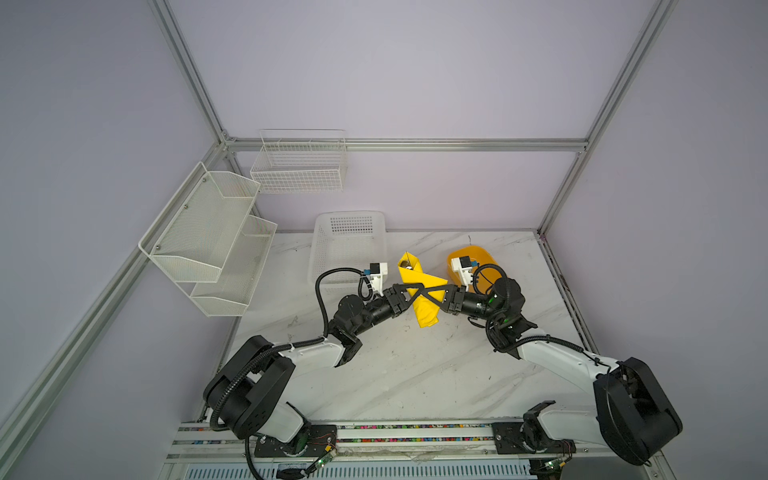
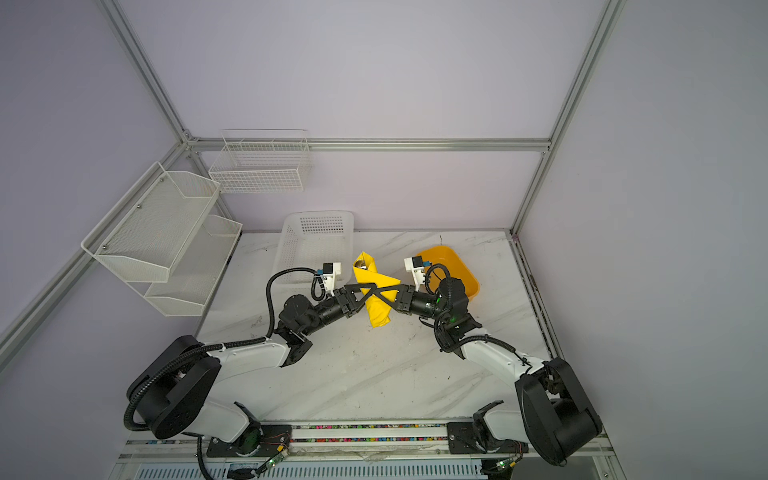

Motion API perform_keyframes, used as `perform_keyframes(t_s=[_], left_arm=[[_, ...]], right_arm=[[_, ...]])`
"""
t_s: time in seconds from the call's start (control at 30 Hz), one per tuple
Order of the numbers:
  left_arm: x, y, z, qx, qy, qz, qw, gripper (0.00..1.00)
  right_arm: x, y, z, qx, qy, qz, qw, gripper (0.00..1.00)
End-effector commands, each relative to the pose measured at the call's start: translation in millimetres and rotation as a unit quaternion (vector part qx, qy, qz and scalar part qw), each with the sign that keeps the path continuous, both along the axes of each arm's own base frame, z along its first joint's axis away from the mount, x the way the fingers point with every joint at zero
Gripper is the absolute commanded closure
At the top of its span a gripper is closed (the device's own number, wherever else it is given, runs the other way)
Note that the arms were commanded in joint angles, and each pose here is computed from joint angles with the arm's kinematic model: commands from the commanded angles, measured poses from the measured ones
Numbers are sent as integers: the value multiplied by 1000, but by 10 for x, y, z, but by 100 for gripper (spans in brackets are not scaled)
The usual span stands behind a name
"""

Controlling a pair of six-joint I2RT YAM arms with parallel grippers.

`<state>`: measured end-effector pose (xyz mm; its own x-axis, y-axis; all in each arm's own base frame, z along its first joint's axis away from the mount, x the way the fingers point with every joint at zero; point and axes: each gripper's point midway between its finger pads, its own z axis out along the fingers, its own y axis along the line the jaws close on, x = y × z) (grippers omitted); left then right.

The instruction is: Place the utensils on the paper napkin and roll it up

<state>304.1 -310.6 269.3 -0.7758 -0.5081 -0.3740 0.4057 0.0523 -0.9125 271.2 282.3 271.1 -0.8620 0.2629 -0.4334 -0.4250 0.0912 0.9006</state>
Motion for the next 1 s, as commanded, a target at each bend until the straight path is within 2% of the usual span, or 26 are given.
perform_keyframes(t_s=[0.0, 0.3, 0.5, 0.67, 0.83, 0.97], left_arm=[[54, 9, 449, -38, -55, 8, 998, 60], [54, 65, 401, -42, -55, 15, 998, 54], [43, -18, 362, -32, -66, -21, 997, 46], [0, -6, 479, -62, -88, -29, 994, 50], [-31, 27, 572, -68, -102, -26, 992, 51], [-34, 58, 582, -67, -102, -18, 992, 58]], right_arm=[[-38, -12, 149, 21, -29, 4, 999, 98], [-71, -16, 276, 33, -37, 10, 999, 98], [-120, -25, 374, 47, -43, 18, 998, 98], [-126, -33, 411, 52, -46, 17, 997, 98], [-103, -28, 341, 48, -39, 14, 998, 98], [-90, -25, 305, 45, -36, 12, 998, 98]])
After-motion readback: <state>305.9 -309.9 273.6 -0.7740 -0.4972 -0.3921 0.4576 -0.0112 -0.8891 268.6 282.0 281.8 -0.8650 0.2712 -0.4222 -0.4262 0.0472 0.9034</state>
